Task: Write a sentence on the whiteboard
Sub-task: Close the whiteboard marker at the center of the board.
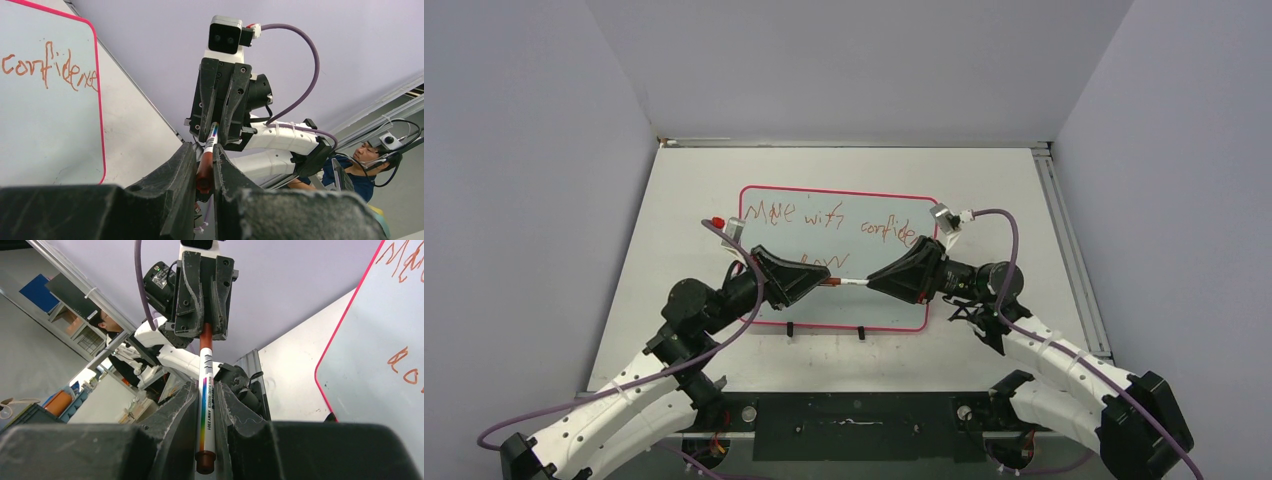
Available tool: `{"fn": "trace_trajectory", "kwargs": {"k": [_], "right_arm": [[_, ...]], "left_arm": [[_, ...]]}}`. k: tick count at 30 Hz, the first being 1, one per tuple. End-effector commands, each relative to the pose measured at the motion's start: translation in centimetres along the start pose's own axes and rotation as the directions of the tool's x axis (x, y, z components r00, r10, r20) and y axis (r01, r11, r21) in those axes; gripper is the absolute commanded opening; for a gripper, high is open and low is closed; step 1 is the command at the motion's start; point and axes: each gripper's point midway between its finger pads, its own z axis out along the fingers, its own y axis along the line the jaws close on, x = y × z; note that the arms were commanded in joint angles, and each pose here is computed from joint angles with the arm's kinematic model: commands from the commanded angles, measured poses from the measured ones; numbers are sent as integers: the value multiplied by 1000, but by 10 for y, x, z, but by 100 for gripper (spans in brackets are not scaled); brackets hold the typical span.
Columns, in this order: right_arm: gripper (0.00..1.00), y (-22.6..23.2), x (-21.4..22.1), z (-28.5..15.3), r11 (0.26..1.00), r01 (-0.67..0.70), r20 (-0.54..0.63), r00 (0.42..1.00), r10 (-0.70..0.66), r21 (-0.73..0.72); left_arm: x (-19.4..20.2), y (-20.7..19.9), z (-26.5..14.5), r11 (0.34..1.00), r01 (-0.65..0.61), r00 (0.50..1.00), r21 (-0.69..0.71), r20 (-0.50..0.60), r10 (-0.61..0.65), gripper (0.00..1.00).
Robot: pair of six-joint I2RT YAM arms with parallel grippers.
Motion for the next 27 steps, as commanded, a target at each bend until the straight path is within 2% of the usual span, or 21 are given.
{"fn": "trace_trajectory", "kwargs": {"k": [1,22,27], "right_arm": [[5,13,-15,10,997,62,93,994,-58,-42],[5,18,-22,15,995,93,138,987,-85,-47],[5,13,-32,7,994,107,202,973,-109,25]], "left_arm": [[27,-9,1,998,20,993,56,-114,-13,0],[81,-6,15,999,-21,968,28,-250,27,0],[83,15,9,996,-68,963,-52,-266,52,0]]}}
